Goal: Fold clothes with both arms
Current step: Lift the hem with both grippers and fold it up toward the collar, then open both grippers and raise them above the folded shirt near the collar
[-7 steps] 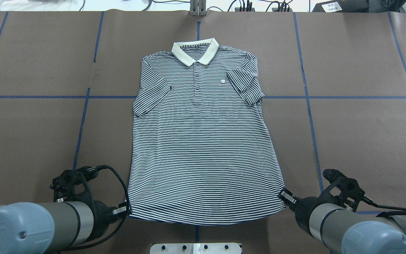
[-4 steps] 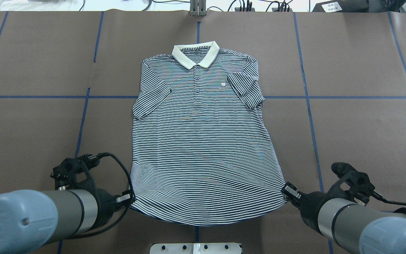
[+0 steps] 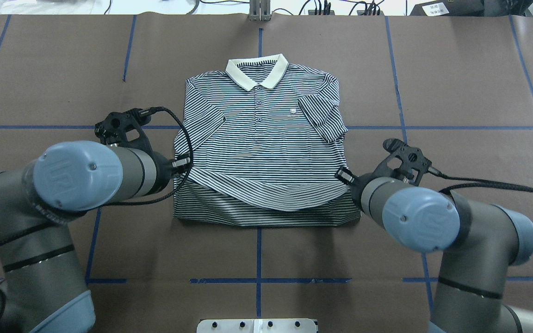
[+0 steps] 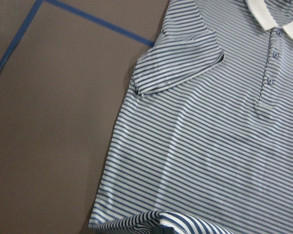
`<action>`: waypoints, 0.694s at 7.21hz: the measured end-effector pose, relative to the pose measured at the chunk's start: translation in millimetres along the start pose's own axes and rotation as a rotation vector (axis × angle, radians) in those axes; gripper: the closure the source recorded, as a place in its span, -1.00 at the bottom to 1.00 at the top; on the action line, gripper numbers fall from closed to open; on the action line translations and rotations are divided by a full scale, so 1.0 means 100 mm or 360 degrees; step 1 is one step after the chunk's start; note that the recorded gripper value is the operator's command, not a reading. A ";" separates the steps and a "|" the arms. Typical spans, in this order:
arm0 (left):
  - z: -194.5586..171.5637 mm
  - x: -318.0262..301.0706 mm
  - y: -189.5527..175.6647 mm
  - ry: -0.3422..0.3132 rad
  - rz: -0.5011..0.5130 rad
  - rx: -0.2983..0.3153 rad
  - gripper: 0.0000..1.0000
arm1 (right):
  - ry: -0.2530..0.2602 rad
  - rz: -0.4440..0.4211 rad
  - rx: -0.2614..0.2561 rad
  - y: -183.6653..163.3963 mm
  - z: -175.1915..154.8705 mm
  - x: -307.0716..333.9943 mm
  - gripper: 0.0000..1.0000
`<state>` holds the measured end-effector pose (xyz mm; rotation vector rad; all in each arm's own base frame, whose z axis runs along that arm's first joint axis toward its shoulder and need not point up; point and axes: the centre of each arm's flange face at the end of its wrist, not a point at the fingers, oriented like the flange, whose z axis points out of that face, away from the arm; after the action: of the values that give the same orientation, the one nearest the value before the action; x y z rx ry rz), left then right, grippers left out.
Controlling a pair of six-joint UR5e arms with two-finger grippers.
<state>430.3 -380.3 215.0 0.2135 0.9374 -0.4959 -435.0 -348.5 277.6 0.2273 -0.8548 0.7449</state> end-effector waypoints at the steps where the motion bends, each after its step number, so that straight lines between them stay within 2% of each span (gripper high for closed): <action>1: 0.29 0.01 -0.26 0.0026 -0.0020 0.0057 1.00 | 0.0040 -0.0001 0.0052 -0.33 0.22 -0.19 1.00; 3: 0.87 -0.09 -0.80 0.0136 -0.0011 0.0171 1.00 | 0.0118 0.0043 0.0163 -0.93 0.78 -0.67 1.00; 4: 1.08 -0.15 -1.07 0.0171 0.0004 0.0226 1.00 | 0.0122 0.0074 0.0198 -1.21 1.13 -0.87 1.00; 5: 1.28 -0.12 -1.24 0.0163 0.0010 0.0261 1.00 | 0.0118 0.0093 0.0221 -1.41 1.45 -0.96 1.00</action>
<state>454.4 -533.7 303.5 0.3930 0.9959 -0.5604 -467.4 -567.2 314.1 0.2976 -0.7423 0.8635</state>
